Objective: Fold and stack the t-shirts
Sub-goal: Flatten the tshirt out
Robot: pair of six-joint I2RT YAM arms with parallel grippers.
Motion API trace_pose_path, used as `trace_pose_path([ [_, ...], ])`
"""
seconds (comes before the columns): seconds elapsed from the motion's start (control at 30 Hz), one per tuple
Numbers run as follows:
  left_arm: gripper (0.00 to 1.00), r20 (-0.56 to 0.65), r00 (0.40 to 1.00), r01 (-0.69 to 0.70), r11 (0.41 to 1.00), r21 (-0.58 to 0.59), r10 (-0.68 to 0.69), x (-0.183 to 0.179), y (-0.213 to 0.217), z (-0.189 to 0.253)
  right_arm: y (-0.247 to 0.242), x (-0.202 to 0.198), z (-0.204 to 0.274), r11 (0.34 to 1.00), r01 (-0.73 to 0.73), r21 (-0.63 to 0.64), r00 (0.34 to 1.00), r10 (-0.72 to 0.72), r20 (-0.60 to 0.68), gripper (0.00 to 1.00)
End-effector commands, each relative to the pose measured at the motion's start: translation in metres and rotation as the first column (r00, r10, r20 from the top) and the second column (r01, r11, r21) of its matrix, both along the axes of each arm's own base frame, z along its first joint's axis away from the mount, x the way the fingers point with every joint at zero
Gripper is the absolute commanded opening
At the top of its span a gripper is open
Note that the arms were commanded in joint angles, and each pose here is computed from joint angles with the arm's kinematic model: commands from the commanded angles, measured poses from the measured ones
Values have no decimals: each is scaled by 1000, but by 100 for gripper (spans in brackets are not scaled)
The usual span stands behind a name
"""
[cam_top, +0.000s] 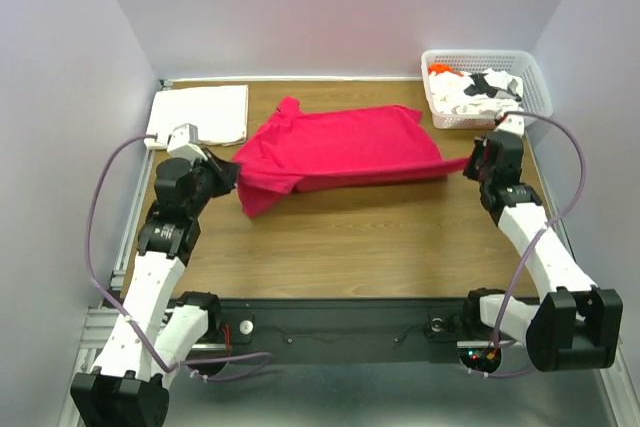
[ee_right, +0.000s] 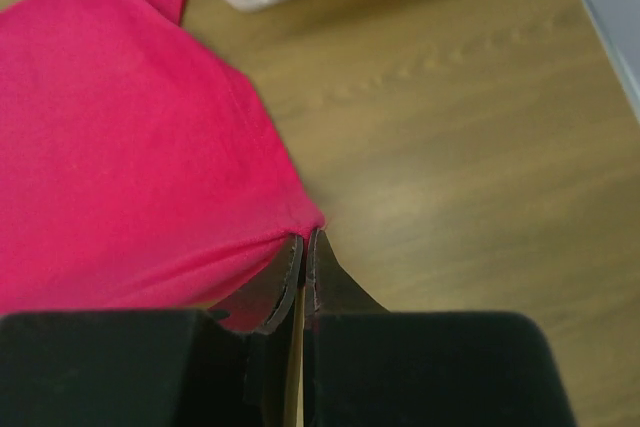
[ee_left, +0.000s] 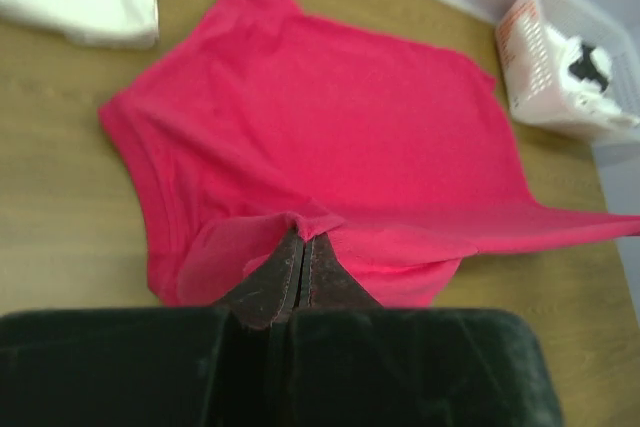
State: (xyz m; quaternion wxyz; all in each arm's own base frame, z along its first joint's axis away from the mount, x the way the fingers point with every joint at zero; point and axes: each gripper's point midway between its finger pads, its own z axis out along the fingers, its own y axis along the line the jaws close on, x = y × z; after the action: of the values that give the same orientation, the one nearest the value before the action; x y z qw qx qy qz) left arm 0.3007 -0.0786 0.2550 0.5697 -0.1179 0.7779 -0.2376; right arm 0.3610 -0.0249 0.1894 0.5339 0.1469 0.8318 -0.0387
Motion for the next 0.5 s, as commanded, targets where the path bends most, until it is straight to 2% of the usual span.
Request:
trace_pose_path([
  [0.0, 0, -108, 994, -10, 998, -63, 3, -16, -2, -29, -12, -18, -11, 988, 132, 81, 991, -134, 27, 1],
  [0.1, 0, -232, 973, -36, 998, -58, 22, -26, 0, -61, -6, -34, -36, 977, 151, 148, 988, -148, -32, 1],
  [0.23, 0, -320, 944, -99, 994, -46, 79, -35, 9, -87, 8, -51, -62, 964, 146, 222, 985, -120, -126, 1],
  [0.47, 0, -298, 945, -140, 990, 7, 135, -28, 20, -80, 19, -46, -70, 954, 129, 270, 981, -84, -174, 1],
])
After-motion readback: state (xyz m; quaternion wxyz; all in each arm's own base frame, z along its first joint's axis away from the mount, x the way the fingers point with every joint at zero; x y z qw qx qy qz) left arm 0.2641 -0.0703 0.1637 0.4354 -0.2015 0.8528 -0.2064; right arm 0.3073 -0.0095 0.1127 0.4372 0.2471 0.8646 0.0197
